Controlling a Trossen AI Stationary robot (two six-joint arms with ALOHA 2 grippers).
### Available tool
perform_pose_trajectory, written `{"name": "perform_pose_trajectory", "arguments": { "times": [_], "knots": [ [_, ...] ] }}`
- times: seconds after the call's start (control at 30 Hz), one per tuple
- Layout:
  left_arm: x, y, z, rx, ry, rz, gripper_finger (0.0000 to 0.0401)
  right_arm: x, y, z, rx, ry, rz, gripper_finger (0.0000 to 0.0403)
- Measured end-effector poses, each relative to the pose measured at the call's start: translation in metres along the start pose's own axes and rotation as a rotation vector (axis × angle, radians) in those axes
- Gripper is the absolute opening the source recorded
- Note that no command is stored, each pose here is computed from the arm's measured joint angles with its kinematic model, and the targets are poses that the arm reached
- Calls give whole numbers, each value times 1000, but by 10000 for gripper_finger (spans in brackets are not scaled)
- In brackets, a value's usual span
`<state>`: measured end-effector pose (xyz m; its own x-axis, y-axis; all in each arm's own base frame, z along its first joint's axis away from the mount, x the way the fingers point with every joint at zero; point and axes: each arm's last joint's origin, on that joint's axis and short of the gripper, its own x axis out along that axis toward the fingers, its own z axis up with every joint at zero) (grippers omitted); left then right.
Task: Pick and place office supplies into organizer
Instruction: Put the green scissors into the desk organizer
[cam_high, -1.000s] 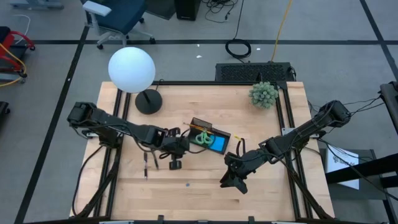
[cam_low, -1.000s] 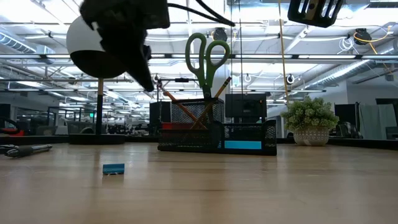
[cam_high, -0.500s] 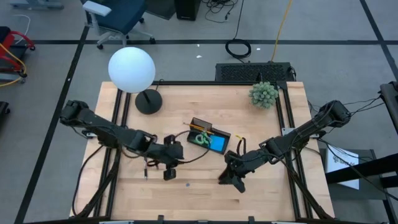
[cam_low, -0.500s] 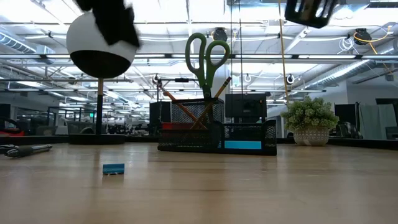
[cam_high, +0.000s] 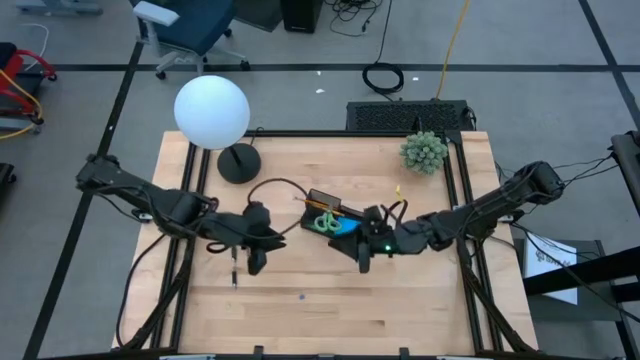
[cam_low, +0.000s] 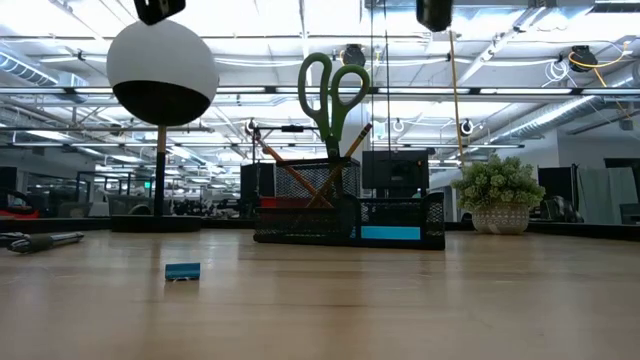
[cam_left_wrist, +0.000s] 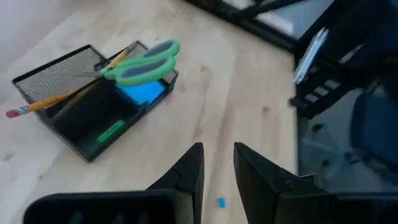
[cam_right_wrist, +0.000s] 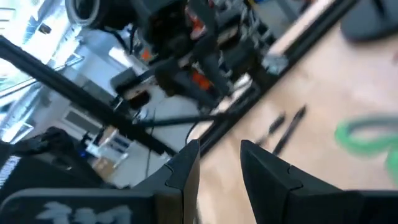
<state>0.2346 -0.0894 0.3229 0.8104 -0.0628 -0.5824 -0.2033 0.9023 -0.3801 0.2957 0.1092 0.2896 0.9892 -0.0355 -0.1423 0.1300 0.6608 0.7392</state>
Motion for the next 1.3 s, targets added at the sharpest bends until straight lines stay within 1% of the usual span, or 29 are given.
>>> {"name": "perform_pose_trajectory", "arguments": {
  "times": [0.1,0.17,0.23,0.37,0.43,0.47,0.6,0.77,0.97,1.1,1.2,1.3],
  "knots": [
    [-8,-1,1,-22,-16,-23,81,3,-4,7,-97,-25,-9,105],
    [-11,-2,1,-21,-21,-33,81,4,-6,9,-195,-29,-17,105],
    [-13,-3,0,-13,-22,-40,81,5,-9,9,-360,-12,-37,105],
    [-12,-2,-1,34,-9,-32,81,5,-16,6,-760,41,-110,105],
    [-13,-2,-2,61,-4,-26,81,4,-20,3,-902,74,-155,108],
    [-13,-1,-2,78,0,-20,81,3,-22,2,-944,94,-174,110],
    [-12,2,-2,160,-2,18,81,4,-32,2,-1026,164,-232,130],
    [-11,5,0,174,-6,37,81,10,-45,3,-1084,219,-281,172],
    [-10,10,3,199,-8,56,81,13,-50,6,-1103,239,-276,215],
    [-9,14,6,182,-13,74,81,12,-55,4,-1115,306,-267,230],
    [-8,18,8,169,-19,91,81,10,-61,3,-1122,363,-292,233],
    [-7,22,11,151,-26,105,81,10,-66,5,-1120,386,-318,230]
  ]
}}
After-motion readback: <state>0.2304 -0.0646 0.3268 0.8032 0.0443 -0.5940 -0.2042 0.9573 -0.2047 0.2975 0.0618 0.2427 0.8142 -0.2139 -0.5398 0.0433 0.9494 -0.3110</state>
